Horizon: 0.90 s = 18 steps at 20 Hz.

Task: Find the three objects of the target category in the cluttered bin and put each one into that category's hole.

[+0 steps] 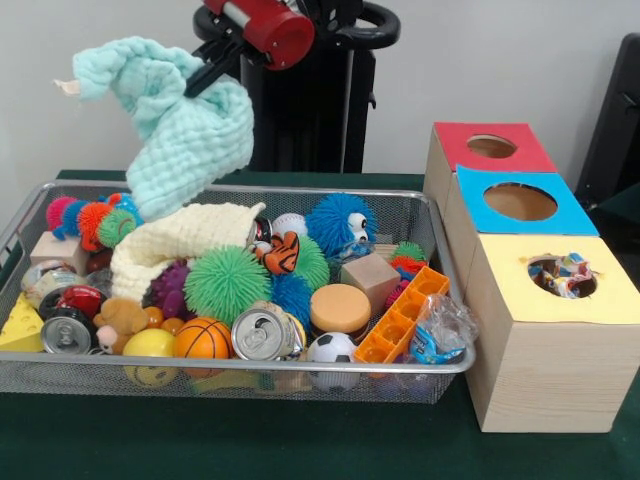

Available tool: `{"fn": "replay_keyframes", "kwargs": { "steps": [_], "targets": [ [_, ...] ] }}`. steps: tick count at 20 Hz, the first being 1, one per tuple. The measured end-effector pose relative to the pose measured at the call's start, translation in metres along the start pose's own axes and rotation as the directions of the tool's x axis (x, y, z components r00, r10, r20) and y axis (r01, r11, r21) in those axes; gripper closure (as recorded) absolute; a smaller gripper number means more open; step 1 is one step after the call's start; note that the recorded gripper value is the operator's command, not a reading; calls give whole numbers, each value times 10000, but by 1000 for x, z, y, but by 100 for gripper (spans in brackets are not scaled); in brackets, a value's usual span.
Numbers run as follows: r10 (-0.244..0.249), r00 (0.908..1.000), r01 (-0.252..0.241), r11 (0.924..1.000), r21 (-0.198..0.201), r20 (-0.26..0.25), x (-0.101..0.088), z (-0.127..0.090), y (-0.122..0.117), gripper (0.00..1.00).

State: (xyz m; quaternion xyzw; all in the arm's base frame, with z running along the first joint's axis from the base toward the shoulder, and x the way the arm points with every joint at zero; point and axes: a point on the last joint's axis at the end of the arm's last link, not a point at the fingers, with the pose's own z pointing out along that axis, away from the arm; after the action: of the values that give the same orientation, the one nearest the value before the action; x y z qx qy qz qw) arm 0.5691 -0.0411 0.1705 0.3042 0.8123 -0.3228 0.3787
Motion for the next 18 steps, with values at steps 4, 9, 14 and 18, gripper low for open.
{"fn": "replay_keyframes", "kwargs": {
  "steps": [4, 9, 14, 18],
  "targets": [
    [7, 10000, -7, 10000, 29, 40, -2, 0, -1, 100],
    [9, 10000, -9, 10000, 29, 40, -2, 0, -1, 100],
    [9, 10000, -9, 10000, 29, 40, -2, 0, -1, 100],
    [9, 10000, -9, 10000, 29, 40, -2, 0, -1, 100]
  ]
}}
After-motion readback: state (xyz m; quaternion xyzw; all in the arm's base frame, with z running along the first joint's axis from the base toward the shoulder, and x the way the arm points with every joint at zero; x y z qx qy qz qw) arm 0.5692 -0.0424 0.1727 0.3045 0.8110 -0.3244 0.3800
